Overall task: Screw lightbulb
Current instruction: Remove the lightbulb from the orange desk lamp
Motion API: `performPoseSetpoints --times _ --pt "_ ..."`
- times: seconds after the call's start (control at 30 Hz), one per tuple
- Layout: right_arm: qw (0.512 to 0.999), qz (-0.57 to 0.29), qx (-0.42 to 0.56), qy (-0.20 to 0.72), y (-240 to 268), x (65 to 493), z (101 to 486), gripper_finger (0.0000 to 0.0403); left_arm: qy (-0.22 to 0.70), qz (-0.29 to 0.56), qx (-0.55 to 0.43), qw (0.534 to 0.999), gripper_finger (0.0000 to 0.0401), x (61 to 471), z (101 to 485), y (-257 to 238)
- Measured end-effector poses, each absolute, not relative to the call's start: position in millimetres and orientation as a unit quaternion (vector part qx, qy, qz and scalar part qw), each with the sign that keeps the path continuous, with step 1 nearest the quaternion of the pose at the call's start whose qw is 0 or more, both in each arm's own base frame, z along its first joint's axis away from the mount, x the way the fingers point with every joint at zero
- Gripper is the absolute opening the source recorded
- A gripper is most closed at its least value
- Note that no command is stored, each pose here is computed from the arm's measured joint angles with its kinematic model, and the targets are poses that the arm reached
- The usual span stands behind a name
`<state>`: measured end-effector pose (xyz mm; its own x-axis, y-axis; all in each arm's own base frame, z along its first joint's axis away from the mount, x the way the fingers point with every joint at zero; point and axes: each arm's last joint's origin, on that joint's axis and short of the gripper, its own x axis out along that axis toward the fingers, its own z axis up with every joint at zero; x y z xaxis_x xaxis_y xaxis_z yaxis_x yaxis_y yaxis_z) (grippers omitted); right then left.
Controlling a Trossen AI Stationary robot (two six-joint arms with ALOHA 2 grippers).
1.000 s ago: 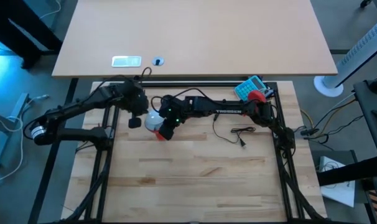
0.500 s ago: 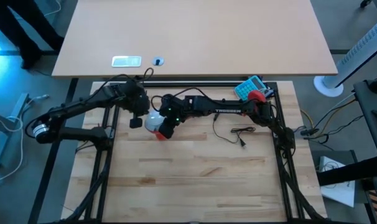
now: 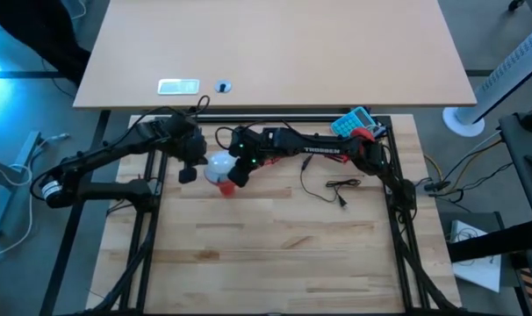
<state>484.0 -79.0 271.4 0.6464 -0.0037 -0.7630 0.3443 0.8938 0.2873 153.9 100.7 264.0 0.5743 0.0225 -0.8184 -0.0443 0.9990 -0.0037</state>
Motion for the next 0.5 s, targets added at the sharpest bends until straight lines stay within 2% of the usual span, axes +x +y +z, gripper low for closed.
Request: performPoseSetpoints --times 0.27,0.5 --pt "0.883 -0.123 0.196 0.409 -89.2 481.8 270.9 0.0000 0.484 0.001 -0.031 0.875 0.0000 140.2 266.8 88.7" --pt "0.884 -0.049 0.213 0.413 -80.3 480.8 276.2 0.0000 0.486 0.036 0.000 0.873 0.0000 143.4 267.3 94.0"
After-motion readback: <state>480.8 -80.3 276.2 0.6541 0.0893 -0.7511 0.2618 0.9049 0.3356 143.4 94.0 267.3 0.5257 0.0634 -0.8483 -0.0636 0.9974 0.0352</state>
